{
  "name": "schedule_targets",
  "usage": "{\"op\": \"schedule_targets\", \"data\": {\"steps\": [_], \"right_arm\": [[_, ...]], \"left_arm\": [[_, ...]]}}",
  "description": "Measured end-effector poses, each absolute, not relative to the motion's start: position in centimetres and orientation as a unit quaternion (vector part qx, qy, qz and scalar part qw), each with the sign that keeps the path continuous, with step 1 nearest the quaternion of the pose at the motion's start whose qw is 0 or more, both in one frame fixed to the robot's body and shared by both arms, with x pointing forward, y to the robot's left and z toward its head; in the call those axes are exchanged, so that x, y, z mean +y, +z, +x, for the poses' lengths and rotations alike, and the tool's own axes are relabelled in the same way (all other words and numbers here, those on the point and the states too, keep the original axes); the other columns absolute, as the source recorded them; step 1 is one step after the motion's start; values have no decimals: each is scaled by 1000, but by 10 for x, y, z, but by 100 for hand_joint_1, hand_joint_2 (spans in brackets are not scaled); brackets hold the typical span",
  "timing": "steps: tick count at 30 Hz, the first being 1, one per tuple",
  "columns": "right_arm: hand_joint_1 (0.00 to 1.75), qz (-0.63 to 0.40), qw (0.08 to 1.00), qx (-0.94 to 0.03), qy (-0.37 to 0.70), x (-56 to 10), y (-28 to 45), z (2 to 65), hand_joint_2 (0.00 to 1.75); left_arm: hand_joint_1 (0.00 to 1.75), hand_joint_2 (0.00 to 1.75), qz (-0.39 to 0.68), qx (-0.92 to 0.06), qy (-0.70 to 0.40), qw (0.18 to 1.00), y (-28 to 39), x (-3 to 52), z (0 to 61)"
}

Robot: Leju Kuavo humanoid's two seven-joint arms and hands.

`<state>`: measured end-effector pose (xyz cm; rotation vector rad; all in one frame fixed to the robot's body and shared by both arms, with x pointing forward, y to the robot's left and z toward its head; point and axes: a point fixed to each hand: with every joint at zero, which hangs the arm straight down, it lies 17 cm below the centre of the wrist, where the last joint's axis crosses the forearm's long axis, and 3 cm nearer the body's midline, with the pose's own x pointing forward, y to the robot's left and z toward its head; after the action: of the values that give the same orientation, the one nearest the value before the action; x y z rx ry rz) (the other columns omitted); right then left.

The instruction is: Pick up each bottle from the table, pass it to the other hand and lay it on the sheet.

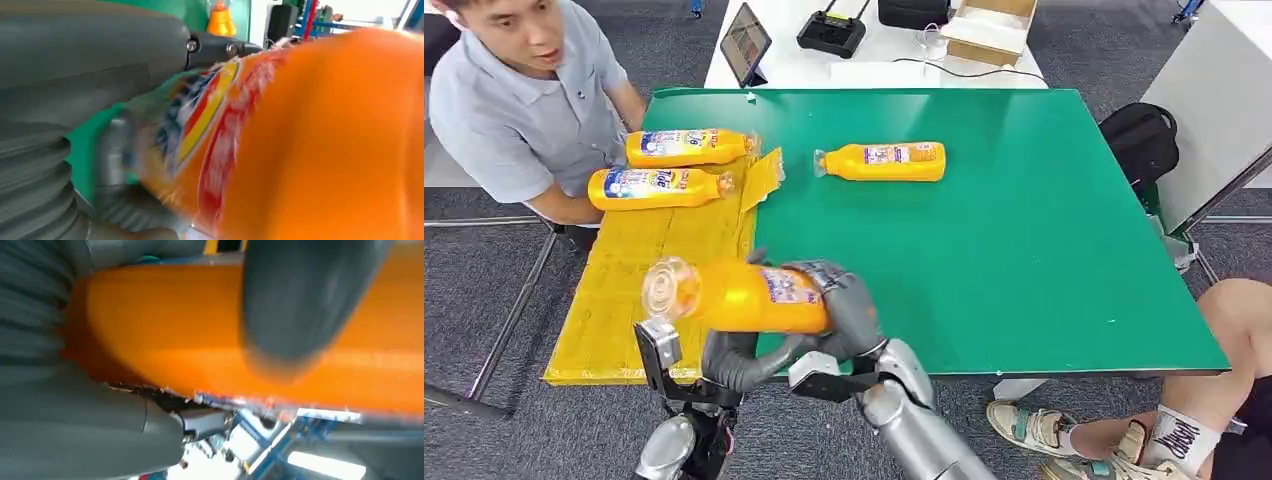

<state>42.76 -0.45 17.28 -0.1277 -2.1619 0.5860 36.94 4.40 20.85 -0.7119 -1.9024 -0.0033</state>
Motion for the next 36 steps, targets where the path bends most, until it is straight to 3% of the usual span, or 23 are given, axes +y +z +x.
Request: {"op": "schedule_targets", "data": {"steps": [11, 12, 13, 14, 15, 16, 17, 18, 19, 20, 36], "right_arm": [[171, -30, 454, -855, 249, 18, 154, 420, 175], [173, -29, 457, -853, 250, 18, 151, 419, 175], [168, -28, 458, -852, 252, 19, 150, 419, 175], [164, -27, 458, -851, 254, 19, 149, 419, 175], [164, -27, 459, -850, 256, 20, 148, 419, 175], [141, -26, 459, -849, 259, 21, 147, 420, 175], [63, -26, 461, -848, 260, 21, 146, 420, 175], [63, -25, 461, -848, 262, 22, 145, 420, 175], [0, -25, 462, -847, 264, 23, 144, 420, 175], [0, -25, 464, -845, 265, 23, 143, 419, 0], [0, -52, 458, -848, 260, 17, 142, 420, 0]], "left_arm": [[3, 175, -312, -796, 28, 518, 215, 54, 374], [17, 175, -311, -797, 29, 517, 215, 55, 374], [154, 175, -310, -798, 30, 516, 215, 56, 374], [175, 175, -310, -799, 31, 515, 216, 56, 374], [175, 175, -310, -799, 31, 514, 216, 56, 374], [175, 175, -309, -800, 32, 514, 216, 57, 374], [175, 175, -309, -800, 32, 513, 216, 57, 375], [175, 175, -307, -801, 33, 513, 217, 58, 375], [175, 175, -306, -802, 34, 512, 217, 59, 375], [175, 175, -305, -802, 35, 512, 217, 60, 376], [175, 175, -298, -809, 37, 506, 221, 65, 380]]}}
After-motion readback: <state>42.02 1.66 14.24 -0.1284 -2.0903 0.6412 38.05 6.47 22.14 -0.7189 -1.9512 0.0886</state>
